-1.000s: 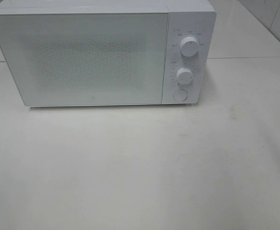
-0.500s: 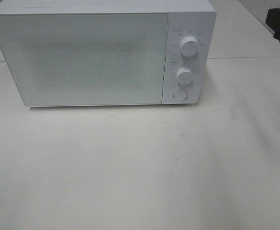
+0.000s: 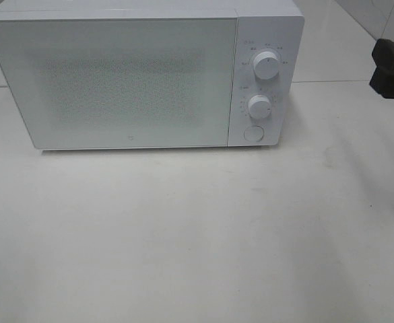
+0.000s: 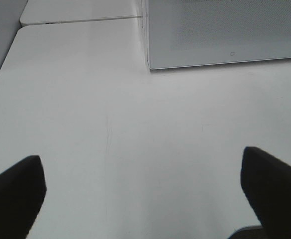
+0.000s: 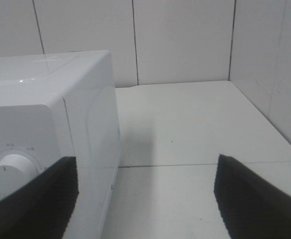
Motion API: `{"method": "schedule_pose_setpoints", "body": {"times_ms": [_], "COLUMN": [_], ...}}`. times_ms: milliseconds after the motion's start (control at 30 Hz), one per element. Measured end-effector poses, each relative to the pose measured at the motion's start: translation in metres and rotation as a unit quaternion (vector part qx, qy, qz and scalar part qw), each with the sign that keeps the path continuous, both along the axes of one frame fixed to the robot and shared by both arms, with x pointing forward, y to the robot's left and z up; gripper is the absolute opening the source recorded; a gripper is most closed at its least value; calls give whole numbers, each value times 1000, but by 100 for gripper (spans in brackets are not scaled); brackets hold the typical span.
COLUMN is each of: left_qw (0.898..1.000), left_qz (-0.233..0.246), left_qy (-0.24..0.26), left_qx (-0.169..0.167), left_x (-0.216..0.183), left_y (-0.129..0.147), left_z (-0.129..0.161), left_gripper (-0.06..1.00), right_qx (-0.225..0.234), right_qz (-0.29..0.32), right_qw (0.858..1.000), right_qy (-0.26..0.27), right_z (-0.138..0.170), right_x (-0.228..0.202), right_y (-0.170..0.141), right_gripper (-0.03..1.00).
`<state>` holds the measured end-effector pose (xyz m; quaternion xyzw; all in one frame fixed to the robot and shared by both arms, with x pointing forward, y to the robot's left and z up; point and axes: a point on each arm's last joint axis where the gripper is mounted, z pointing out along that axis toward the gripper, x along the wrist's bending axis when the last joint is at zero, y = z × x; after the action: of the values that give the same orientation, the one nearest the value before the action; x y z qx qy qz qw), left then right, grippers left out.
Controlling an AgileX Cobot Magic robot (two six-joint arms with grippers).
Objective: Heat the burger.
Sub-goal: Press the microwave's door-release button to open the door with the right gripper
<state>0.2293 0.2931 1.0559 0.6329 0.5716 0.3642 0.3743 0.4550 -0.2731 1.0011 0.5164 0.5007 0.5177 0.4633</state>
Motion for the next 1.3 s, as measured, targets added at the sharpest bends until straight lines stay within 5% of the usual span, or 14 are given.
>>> {"method": "schedule_pose_setpoints", "body": {"times_ms": [400,800,1300], "left_qw": [1000,1000,1000], "left_qz": [0,0,0], "left_qy": [0,0,0], "left_qx": [0,0,0], "left_x": [0,0,0], "left_y": [0,0,0], "left_z": [0,0,0], "left_gripper": [99,99,99], "right_qx": [-46,-67,-78], "right_qz": [13,31,42], "right_qw": [999,991,988], "right_qy": [14,108,127], "right_z": [-38,-85,-103], "right_x": [-2,-15,-8], "right_y": [43,87,113], "right_gripper": [75,75,75]}}
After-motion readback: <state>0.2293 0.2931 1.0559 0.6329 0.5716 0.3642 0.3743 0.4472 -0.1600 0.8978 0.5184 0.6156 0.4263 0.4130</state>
